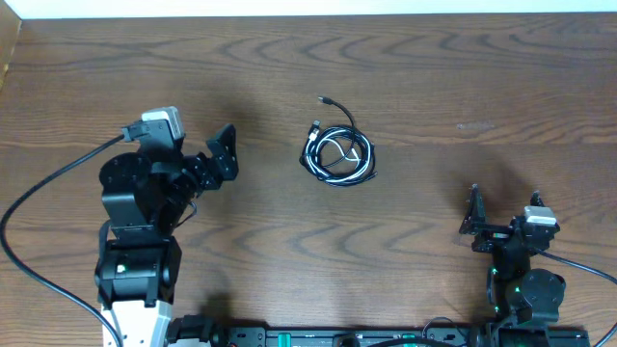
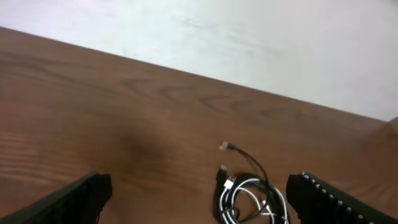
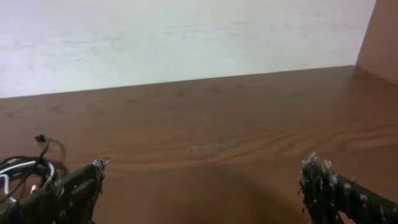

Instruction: Untangle cables

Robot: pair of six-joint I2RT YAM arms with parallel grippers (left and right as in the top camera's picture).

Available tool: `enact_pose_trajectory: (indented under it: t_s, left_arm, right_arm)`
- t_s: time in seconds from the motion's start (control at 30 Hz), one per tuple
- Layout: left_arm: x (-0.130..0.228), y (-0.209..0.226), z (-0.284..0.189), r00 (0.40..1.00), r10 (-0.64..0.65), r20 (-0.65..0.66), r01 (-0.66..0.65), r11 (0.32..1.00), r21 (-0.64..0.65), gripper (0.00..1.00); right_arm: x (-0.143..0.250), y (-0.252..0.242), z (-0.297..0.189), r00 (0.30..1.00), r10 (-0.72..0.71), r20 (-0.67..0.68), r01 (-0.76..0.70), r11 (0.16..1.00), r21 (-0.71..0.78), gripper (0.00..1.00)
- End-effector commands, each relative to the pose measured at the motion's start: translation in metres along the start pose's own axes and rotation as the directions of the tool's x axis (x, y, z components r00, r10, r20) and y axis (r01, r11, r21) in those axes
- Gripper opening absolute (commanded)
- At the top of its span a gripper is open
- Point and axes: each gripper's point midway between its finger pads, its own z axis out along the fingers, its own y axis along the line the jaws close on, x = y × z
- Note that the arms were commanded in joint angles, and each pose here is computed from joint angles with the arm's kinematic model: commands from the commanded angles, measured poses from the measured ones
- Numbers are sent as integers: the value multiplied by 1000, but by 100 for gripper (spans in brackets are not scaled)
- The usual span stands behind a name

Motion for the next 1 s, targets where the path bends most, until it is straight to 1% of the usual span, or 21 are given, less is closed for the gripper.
enact_pose_trajectory:
  t_s: [0.0, 0.17, 0.27, 0.4, 0.5, 0.57, 0.7, 0.8, 0.87, 0.97]
  left_arm:
    - [-5, -1, 1, 1000, -31, 4, 31, 1000, -6, 95]
    - [-4, 1, 6, 999, -37, -4, 37, 999, -10, 95]
    - [-8, 2, 13, 999, -39, -15, 39, 999, -12, 95]
    - [-14, 3, 24, 997, -51, -56, 50, 998, -27, 96]
    - [-14, 5, 30, 993, -63, -97, 59, 997, -42, 95]
    - [-15, 6, 34, 991, -44, -129, 38, 998, -49, 95]
    - [-17, 5, 36, 986, -36, -163, 27, 998, -57, 96]
    - [-16, -2, 39, 980, -24, -196, 12, 998, -66, 96]
    - [-13, -7, 41, 974, 19, -224, -40, 995, -89, 95]
    - [-8, -19, 45, 958, 80, -274, -124, 982, -145, 96]
  right_arm:
    - [3, 6, 0, 999, 32, -13, -32, 999, -34, 99]
    - [9, 9, 1, 991, 125, -47, -127, 990, -52, 99]
    - [15, 17, 2, 989, 122, -78, -128, 988, -90, 99]
    - [18, 35, 1, 985, 118, -128, -141, 972, -188, 99]
    - [3, 40, 0, 986, 116, -123, -140, 968, -209, 99]
    - [-18, 42, 2, 988, 102, -117, -125, 969, -211, 99]
    - [-48, 46, 11, 983, 101, -153, -132, 969, -211, 99]
    - [-71, 52, 26, 975, 84, -206, -130, 967, -219, 99]
    - [-82, 58, 36, 967, 54, -248, -116, 963, -244, 99]
    - [-95, 67, 56, 938, 37, -345, -135, 954, -267, 99]
